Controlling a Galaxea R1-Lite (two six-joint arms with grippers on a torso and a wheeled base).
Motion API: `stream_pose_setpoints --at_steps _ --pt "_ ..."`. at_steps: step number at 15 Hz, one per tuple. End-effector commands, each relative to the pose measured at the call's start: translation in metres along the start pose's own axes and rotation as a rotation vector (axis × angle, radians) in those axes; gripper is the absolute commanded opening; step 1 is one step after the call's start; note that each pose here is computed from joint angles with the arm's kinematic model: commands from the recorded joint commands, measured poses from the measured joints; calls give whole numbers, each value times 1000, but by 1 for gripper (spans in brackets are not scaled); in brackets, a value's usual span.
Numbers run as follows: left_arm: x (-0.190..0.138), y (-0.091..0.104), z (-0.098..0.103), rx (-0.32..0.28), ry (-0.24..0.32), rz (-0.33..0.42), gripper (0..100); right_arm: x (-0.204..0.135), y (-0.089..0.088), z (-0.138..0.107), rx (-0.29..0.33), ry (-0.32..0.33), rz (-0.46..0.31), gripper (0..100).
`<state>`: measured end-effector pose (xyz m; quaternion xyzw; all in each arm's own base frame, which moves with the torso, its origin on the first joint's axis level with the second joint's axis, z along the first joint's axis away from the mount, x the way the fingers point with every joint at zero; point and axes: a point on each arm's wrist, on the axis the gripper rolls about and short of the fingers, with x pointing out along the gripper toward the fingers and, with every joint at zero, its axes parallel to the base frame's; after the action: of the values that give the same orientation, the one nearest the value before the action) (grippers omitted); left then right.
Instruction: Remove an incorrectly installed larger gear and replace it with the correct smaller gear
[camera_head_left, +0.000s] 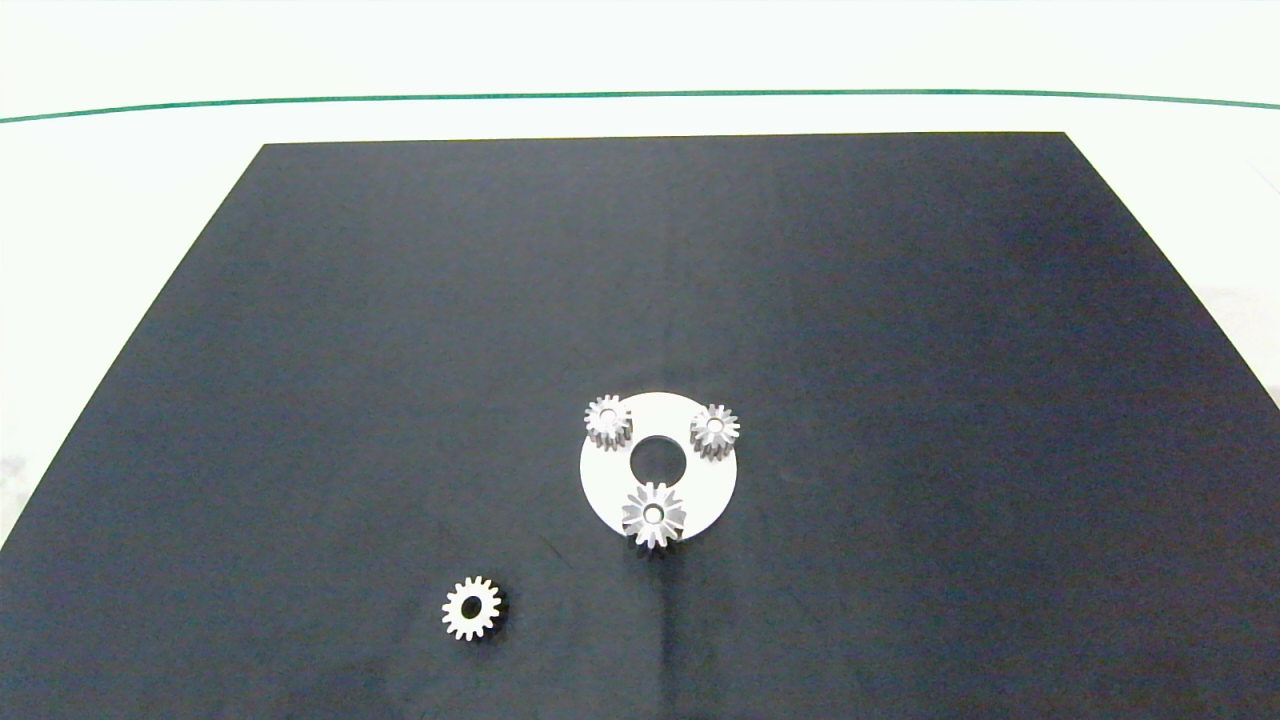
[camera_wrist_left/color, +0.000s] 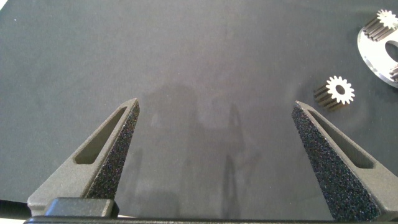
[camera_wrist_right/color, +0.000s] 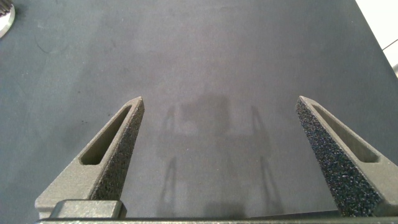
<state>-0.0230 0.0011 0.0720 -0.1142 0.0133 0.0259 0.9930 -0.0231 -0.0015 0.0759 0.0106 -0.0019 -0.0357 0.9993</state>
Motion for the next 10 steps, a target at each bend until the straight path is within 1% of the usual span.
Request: stream_pose_setpoints --at_steps 1,10 --pt "0 0 0 -2 1 1 100 0 0 0 0 1 -1 100" --pt "0 0 0 -2 1 1 100 0 0 0 0 1 -1 100"
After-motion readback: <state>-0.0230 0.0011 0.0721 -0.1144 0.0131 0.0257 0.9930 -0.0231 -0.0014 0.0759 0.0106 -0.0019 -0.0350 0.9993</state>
